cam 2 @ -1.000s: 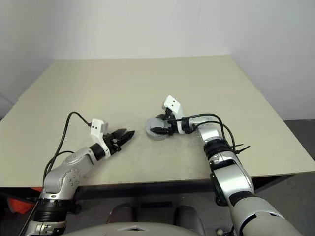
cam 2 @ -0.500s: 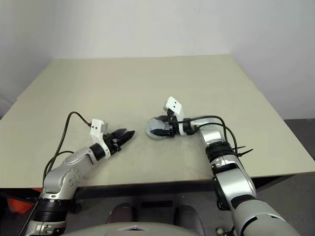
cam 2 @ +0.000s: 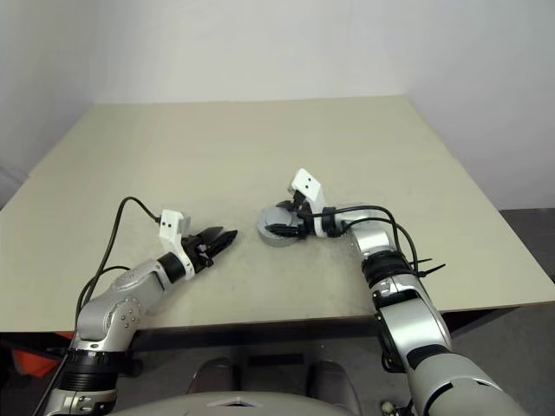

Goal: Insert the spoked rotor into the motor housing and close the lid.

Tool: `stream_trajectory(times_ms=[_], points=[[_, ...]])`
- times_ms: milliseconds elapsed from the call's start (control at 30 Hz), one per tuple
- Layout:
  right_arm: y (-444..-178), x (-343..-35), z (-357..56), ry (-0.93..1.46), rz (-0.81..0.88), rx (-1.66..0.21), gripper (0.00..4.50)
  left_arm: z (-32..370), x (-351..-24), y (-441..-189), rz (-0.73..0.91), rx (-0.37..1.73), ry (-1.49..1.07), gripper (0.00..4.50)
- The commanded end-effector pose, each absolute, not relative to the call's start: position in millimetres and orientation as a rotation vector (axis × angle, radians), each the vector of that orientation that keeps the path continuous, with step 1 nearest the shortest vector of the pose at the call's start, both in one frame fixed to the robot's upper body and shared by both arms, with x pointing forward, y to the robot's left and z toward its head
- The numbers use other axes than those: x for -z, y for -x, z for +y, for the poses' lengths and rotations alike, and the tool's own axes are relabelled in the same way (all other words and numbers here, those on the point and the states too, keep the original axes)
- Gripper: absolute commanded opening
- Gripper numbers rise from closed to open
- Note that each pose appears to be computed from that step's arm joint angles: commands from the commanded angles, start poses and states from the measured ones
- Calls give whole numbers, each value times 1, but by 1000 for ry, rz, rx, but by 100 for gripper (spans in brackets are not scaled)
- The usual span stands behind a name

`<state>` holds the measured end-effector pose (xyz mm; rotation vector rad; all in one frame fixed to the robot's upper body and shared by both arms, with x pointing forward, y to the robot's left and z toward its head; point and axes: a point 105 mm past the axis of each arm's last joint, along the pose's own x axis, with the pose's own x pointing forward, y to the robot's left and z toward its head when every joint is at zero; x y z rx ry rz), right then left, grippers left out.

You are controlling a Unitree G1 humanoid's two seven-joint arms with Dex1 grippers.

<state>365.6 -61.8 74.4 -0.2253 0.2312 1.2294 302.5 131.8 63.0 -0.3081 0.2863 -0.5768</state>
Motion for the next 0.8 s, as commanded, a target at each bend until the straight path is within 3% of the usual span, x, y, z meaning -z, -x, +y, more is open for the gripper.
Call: stream_trajectory(times_ms=[33, 333, 800], points=[[-371, -87, -64, 248, 184, -1215, 313, 131, -76, -304, 239, 587, 286, 273], [-380, -62, -79, 353, 287, -1119, 313, 130, -76, -304, 239, 585, 288, 273], [-379, -64, -72, 298, 277, -1135, 313, 130, -75, -304, 241, 588, 288, 273]])
